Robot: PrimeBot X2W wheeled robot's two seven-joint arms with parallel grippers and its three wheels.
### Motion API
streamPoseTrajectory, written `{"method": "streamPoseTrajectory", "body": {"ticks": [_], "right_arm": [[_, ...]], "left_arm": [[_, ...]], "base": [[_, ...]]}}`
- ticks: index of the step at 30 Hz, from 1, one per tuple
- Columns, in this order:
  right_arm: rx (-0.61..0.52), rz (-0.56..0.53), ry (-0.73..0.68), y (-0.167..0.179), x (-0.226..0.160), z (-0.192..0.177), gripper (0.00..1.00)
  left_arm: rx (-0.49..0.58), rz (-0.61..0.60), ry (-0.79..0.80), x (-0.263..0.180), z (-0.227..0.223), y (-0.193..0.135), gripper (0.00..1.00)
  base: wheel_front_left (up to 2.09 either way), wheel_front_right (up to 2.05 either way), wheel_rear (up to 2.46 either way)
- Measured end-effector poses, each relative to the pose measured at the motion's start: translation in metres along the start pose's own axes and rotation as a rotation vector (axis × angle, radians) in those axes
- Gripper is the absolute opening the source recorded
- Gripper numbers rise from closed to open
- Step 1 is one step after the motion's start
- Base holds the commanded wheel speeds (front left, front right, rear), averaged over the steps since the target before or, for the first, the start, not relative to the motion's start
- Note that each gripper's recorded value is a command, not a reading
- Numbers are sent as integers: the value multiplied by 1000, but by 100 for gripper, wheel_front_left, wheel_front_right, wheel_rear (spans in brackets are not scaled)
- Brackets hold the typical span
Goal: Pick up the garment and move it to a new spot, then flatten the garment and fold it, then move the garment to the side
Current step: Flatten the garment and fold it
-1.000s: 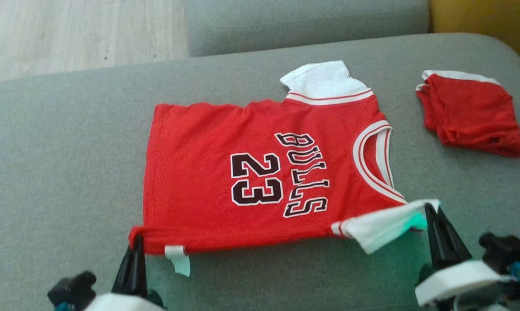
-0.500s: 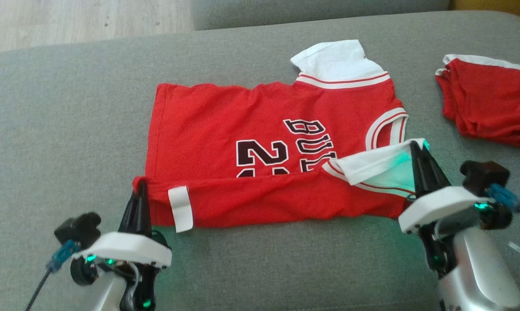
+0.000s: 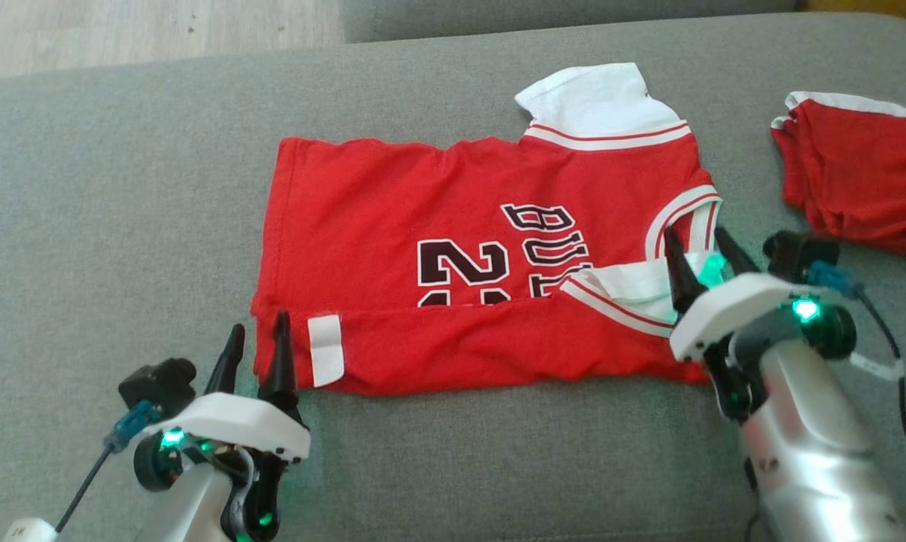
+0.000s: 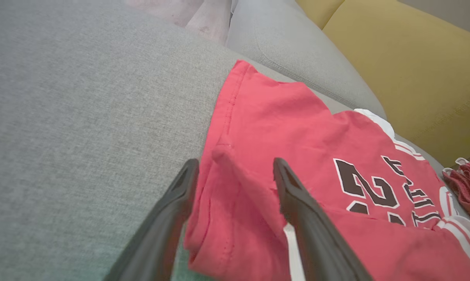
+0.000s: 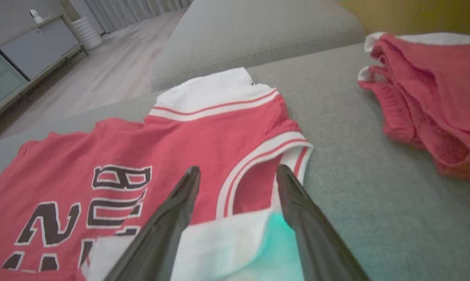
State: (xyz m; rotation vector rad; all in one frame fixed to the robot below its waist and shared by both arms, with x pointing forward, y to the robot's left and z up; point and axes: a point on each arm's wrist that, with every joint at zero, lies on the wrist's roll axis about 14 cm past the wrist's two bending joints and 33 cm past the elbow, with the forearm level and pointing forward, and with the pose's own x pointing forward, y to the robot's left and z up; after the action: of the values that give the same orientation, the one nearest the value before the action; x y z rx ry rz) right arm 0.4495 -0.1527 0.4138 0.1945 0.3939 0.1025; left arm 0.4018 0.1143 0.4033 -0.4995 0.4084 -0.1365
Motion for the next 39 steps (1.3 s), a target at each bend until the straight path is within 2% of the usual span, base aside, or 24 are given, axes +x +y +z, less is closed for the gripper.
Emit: {"method": "streamPoseTrajectory", "body": {"ticks": [6, 14, 18, 23, 34, 35, 36, 37, 38, 39], "right_arm": [[-21, 0, -104, 1, 0, 32, 100], [-54, -26, -220, -13, -23, 63, 100], [-55, -37, -175, -17, -45, 38, 100], [-52, -61, -98, -24, -71, 4, 100], [-52, -104, -67, -33, -91, -5, 100], [-50, -109, -64, -34, -91, -6, 100], [-49, -114, -62, -36, -92, -6, 100], [-48, -120, -56, -37, -92, -7, 100], [-47, -124, -46, -39, -92, -10, 100], [-48, -128, -31, -40, -92, -12, 100]], "left_arm": [[3, -24, -59, -12, 13, -7, 100], [0, 34, -35, -50, 2, 14, 100], [-4, 56, 16, -65, -13, 18, 100], [-42, 49, 55, -63, -21, 10, 100], [-70, 82, 167, -23, -38, 9, 100], [-68, 86, 179, -20, -41, 10, 97], [-65, 87, 186, -18, -43, 10, 77], [-63, 88, 192, -15, -44, 10, 49], [-61, 90, 196, -12, -44, 11, 35], [-59, 90, 199, -10, -44, 11, 35]], "base": [[0, 0, 0], [0, 0, 0], [0, 0, 0], [0, 0, 0], [0, 0, 0], [0, 0, 0], [0, 0, 0], [0, 0, 0], [0, 0, 0], [0, 0, 0]]}}
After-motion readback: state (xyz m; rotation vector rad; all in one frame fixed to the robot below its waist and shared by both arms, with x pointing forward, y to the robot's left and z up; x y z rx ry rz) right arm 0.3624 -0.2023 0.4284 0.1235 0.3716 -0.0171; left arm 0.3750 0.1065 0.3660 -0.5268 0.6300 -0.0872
